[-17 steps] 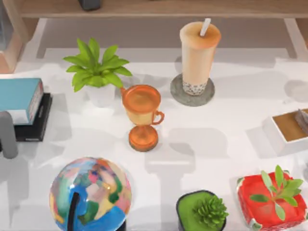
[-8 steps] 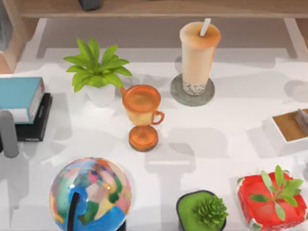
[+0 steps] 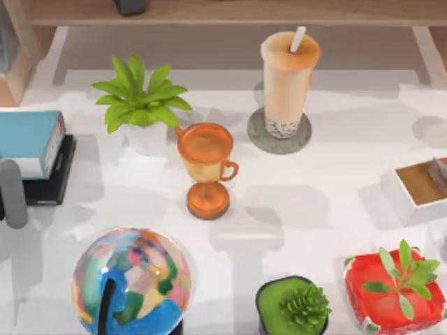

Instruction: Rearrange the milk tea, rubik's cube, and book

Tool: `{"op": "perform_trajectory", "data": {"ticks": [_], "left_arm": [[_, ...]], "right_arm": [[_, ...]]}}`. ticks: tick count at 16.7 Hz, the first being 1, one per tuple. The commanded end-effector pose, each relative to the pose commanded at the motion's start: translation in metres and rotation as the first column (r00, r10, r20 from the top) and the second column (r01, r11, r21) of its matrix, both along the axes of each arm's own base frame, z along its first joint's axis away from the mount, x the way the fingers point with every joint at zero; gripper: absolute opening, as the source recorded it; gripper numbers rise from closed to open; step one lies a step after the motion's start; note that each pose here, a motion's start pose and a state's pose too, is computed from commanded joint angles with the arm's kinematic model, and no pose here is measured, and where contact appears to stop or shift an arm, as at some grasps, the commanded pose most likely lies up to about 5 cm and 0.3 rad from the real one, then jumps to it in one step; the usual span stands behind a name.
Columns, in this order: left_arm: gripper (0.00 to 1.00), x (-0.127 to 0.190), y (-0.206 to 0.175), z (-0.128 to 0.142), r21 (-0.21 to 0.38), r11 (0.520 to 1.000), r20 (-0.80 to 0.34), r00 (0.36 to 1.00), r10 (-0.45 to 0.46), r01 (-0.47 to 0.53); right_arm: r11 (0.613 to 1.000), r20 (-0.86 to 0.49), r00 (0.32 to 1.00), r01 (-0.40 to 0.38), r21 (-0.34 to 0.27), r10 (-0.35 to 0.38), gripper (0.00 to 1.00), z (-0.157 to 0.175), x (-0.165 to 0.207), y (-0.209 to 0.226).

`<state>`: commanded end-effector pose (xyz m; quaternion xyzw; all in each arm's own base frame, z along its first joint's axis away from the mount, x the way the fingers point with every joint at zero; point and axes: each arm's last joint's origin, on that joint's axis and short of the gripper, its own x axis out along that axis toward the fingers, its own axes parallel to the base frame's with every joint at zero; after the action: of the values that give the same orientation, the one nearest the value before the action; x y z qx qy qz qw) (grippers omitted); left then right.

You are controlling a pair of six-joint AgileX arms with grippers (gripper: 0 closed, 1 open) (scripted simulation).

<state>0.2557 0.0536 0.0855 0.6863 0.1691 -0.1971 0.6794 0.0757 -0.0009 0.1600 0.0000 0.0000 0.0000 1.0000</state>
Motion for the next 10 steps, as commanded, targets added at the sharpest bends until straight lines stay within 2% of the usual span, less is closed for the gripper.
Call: {"op": "perform_trajectory", "data": {"ticks": [9, 10], "left_arm": [[0.98, 0.0, 0.0, 0.0, 0.0, 1.0, 0.0, 1.0, 0.0, 0.0], [1.0, 0.0, 0.0, 0.0, 0.0, 1.0, 0.0, 1.0, 0.0, 0.0]], "right_arm": [[1.0, 0.0, 1.0, 0.0, 0.0, 0.0, 1.0, 0.0, 0.0, 0.0], [1.0, 0.0, 1.0, 0.0, 0.0, 0.0, 1.0, 0.0, 0.0, 0.0]]}}
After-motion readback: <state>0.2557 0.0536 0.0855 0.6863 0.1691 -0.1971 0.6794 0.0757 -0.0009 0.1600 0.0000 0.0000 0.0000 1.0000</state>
